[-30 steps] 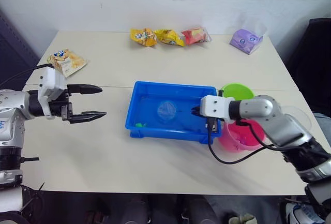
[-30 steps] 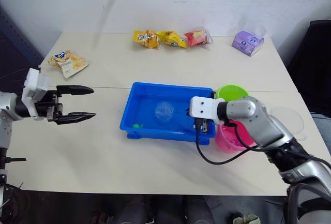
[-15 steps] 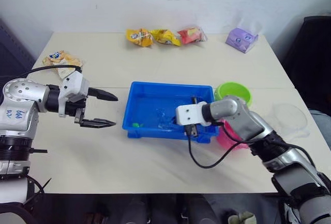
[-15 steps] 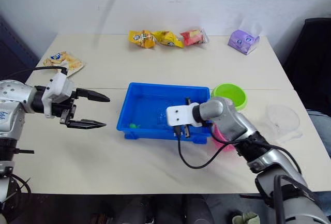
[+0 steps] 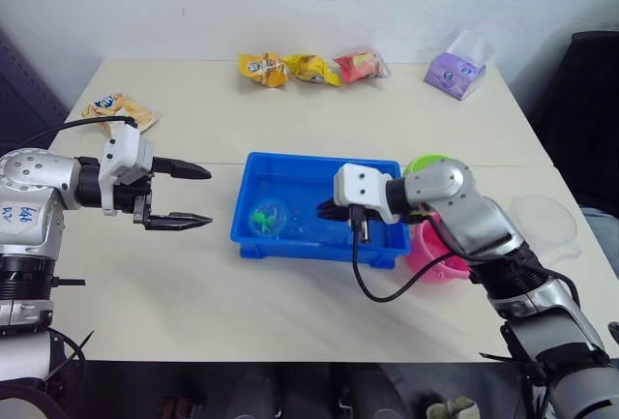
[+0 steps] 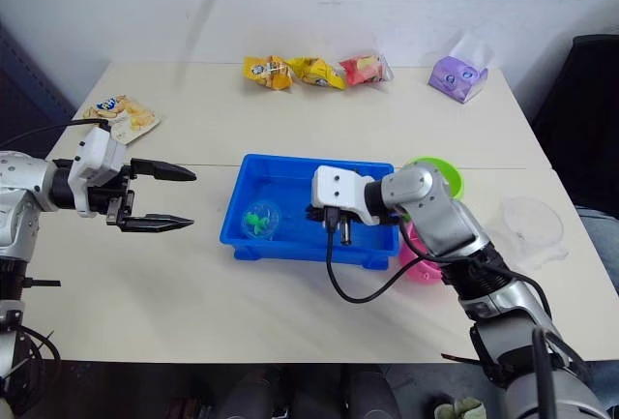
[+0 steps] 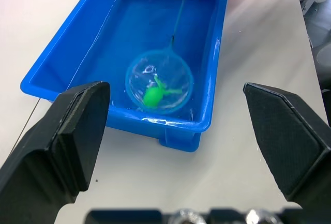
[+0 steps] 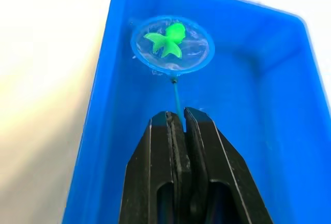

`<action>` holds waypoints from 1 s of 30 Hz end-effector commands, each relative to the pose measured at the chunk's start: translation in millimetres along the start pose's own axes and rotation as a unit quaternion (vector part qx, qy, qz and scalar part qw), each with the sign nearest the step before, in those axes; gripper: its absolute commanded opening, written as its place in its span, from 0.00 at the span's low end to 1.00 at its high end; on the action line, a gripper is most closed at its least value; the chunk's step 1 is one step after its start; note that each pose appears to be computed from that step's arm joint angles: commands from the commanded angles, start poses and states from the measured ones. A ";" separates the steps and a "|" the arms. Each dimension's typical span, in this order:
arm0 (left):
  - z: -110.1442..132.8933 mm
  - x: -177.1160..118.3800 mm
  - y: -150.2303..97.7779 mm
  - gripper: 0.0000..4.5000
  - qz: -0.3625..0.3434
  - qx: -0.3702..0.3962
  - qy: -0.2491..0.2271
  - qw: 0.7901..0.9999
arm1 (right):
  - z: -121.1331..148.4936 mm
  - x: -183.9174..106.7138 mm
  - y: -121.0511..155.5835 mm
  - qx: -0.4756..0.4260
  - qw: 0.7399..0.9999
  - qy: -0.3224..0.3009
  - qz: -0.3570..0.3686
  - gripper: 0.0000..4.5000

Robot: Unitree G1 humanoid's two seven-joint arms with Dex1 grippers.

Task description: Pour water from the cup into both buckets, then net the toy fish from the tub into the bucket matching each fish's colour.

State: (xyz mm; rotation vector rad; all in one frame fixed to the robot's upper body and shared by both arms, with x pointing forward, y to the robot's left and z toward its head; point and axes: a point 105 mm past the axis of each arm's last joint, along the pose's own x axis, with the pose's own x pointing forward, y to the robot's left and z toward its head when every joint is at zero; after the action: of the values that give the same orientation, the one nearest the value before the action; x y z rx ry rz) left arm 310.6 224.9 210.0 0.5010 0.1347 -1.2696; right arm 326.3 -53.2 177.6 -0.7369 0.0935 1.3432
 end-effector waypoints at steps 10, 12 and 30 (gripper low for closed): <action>28.8 10.1 5.3 0.99 0.025 0.025 -0.082 0.996 | 5.8 -58.7 1.7 0.009 0.998 -0.040 -0.056 0.00; 36.2 15.2 5.9 0.99 0.026 0.026 -0.105 0.994 | 5.8 -68.0 6.7 0.011 0.997 -0.042 -0.063 0.00; 60.8 44.6 0.1 0.99 0.011 0.001 -0.213 0.977 | -25.1 -212.4 0.4 0.021 0.937 0.026 -0.347 0.00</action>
State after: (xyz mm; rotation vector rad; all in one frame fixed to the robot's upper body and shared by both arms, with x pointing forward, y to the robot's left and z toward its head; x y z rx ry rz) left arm 319.4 163.5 237.5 0.2022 -0.1849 -1.3049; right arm 282.0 -230.8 242.6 -0.6411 -0.0413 0.7234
